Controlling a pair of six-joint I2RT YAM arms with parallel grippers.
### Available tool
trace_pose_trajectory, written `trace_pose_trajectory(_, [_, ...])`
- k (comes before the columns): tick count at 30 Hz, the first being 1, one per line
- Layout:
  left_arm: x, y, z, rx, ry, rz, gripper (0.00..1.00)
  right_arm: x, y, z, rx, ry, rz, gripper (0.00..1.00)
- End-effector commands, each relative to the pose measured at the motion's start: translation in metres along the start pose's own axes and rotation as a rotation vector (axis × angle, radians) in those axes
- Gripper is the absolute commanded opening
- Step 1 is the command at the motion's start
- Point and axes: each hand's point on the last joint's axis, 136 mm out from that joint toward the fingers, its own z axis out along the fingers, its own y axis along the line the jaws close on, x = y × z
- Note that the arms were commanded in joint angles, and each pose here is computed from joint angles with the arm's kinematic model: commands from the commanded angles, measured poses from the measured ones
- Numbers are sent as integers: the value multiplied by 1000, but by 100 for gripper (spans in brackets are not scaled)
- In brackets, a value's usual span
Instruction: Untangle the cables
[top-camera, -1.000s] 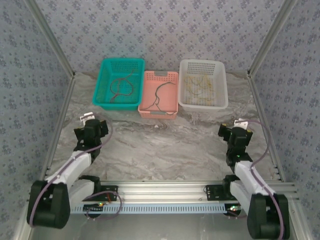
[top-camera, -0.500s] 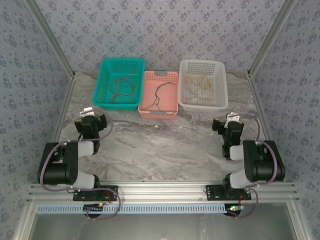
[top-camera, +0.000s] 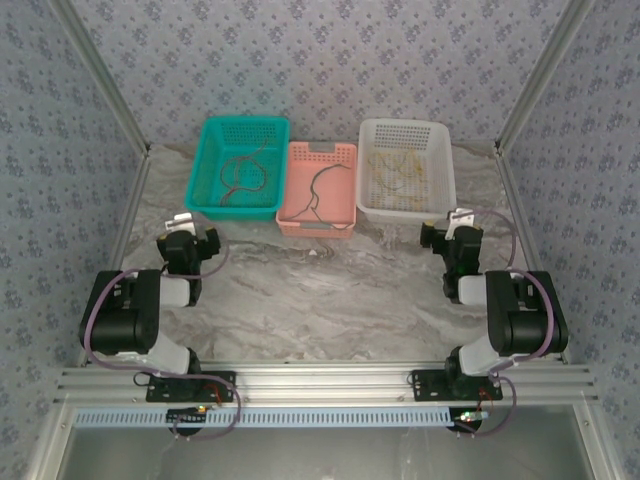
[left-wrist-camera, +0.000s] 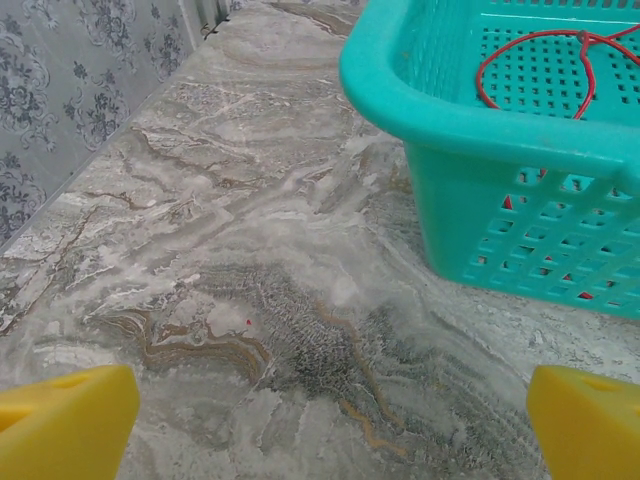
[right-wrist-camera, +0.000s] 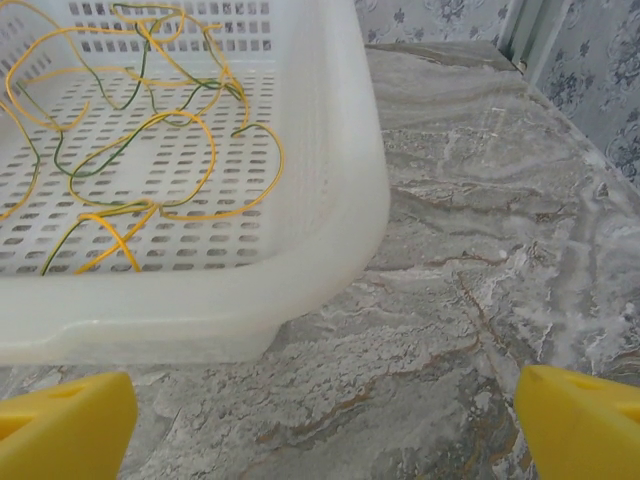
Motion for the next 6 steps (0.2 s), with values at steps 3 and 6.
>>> trace_pose_trajectory(3, [-15, -2, 2, 15, -42, -10, 99, 5, -1, 2, 9, 23, -22, 99])
trace_pose_trajectory(6, [-15, -2, 3, 11, -39, -9, 99, 5, -1, 2, 7, 22, -19, 99])
